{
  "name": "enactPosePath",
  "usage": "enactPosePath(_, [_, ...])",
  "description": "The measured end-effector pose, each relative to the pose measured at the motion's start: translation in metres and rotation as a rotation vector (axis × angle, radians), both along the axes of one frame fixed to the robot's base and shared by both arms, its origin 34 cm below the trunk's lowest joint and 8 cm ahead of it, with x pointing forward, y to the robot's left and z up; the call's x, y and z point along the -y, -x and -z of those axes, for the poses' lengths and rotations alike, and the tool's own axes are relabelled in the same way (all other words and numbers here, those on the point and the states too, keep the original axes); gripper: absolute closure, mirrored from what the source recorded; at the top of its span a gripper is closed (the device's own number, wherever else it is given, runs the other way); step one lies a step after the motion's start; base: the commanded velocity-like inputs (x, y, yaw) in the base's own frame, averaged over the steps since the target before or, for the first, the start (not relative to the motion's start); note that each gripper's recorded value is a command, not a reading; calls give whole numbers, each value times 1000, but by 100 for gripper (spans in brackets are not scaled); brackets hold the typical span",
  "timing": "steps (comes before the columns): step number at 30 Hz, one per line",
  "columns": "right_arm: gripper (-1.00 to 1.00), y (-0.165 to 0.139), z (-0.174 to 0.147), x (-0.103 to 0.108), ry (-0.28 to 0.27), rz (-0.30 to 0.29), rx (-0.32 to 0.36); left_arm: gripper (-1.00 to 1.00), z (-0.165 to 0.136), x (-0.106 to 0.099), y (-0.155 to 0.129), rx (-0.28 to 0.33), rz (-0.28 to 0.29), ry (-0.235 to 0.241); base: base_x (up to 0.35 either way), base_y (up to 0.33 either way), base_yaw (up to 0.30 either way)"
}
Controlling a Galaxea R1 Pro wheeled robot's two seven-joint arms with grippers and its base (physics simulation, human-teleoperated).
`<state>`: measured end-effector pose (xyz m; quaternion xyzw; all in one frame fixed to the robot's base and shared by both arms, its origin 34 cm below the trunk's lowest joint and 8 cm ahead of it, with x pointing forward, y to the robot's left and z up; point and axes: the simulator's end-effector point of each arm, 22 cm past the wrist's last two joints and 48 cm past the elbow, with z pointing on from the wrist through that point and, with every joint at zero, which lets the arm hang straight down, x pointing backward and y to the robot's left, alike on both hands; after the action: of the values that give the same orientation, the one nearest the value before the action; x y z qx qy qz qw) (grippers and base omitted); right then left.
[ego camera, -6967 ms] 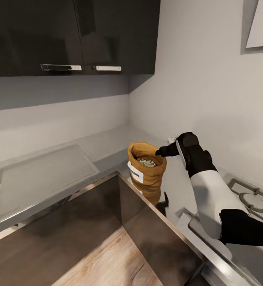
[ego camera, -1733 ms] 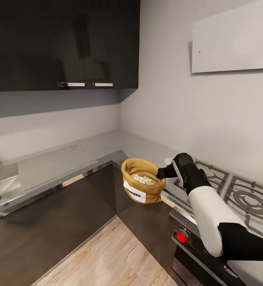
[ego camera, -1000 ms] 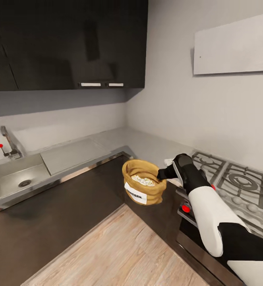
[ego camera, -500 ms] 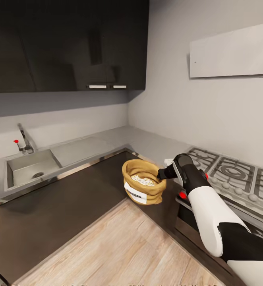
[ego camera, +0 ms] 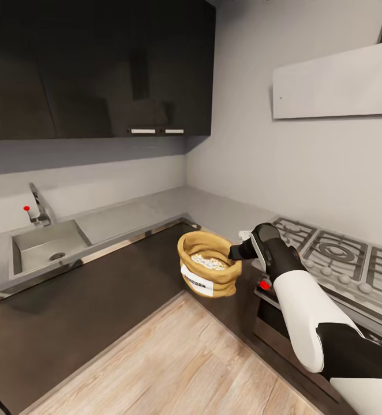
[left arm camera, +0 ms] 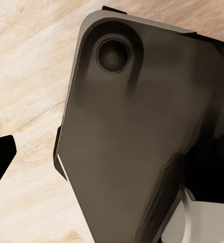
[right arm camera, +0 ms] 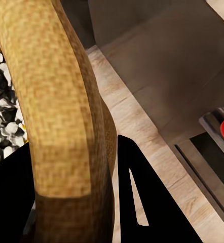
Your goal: In the kitchen, take the popcorn bag from the countertop, put it into the microwave, and heat it until the popcorn is cooked so the cooked popcorn ends up inside the bag.
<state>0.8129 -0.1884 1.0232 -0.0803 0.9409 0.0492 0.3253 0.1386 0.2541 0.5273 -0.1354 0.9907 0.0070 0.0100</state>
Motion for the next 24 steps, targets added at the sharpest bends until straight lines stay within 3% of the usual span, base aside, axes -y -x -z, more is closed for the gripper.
enactPosePath(21, [100,2,-14,2,4,3,22,-100,0,0,-8,22,1,0,0,0,0])
enactPosePath(24, [100,2,-14,1,3,2,21,-100,0,1,-9,21,-2,1,-193,16,0])
